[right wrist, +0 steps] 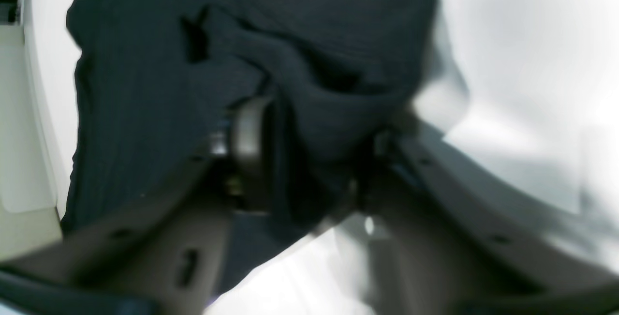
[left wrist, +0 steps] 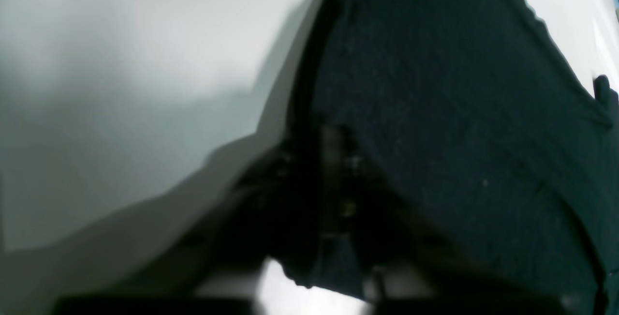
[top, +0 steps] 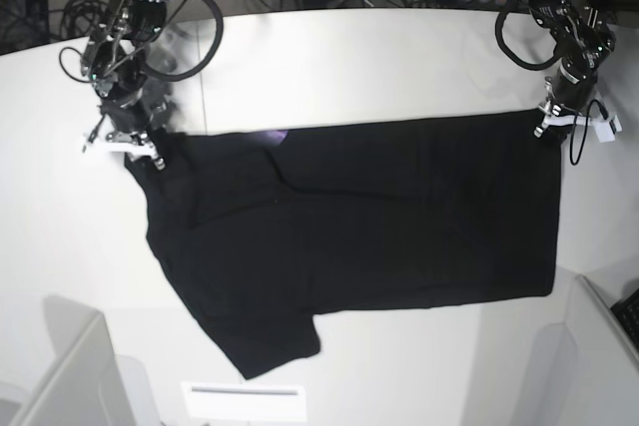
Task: Fold the T-shirt properly
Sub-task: 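Pull the collar edge toward the robot with both grippers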
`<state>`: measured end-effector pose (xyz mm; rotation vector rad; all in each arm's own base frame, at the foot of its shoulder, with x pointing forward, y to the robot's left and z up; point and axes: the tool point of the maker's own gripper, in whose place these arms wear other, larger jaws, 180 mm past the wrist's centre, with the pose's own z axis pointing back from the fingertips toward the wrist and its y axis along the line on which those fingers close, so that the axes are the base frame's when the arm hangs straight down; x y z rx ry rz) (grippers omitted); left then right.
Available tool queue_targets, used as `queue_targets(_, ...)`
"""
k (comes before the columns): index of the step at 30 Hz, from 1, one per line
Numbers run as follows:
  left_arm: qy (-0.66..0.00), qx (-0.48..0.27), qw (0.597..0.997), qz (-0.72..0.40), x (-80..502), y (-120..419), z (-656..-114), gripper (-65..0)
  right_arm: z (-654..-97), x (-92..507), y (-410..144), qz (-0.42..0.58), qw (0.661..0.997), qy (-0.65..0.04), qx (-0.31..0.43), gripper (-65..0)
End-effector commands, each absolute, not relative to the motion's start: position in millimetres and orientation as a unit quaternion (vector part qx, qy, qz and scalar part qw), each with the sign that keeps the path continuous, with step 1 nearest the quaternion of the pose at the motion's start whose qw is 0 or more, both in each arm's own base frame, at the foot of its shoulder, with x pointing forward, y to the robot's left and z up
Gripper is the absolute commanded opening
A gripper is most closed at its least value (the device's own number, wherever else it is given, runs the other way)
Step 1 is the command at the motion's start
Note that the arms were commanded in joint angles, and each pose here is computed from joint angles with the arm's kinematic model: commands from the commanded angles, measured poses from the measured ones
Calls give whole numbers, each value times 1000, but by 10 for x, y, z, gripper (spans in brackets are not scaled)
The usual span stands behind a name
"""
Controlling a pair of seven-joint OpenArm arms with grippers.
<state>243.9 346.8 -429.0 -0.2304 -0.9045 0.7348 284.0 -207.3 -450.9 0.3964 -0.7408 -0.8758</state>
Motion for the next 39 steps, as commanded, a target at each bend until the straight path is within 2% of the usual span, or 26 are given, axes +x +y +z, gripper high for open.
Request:
queue_targets(1, -418, -99, 838, 337, 2421, 3517, -4273, -650, -4712, 2657, -2052, -417, 841, -302, 168, -560)
queue_targets(2, -418, -97, 840, 332, 2432, 3531, -4259, -650, -4735, 2651, -2055, -419, 840, -300, 167, -630)
queue_targets(3, -417, -97, 843, 326, 2446, 3521, -4257, -650, -4747, 2640, -2061, -420, 840, -300, 166, -650)
queue_targets(8, -394, -91, 868, 288, 2386, 3455, -4323, -650, -4771, 2500, -2275, -453, 826, -300, 151, -650)
queue_targets(13, -384, -87, 873, 290, 2278, 3460, -4379, -650, -4716, 2357, -2336, -448, 832, -294, 144, -650)
queue_targets(21, -385, -79, 877, 274, 2224, 3437, -4321, -650, -4401, 2248, -2467, -426, 832, -334, 118, -650)
queue_targets(39, -361, -31, 900, 241, 1604, 3396, -4174, -650, -4154, 1907, -2533, -398, 849, -337, 88, -650)
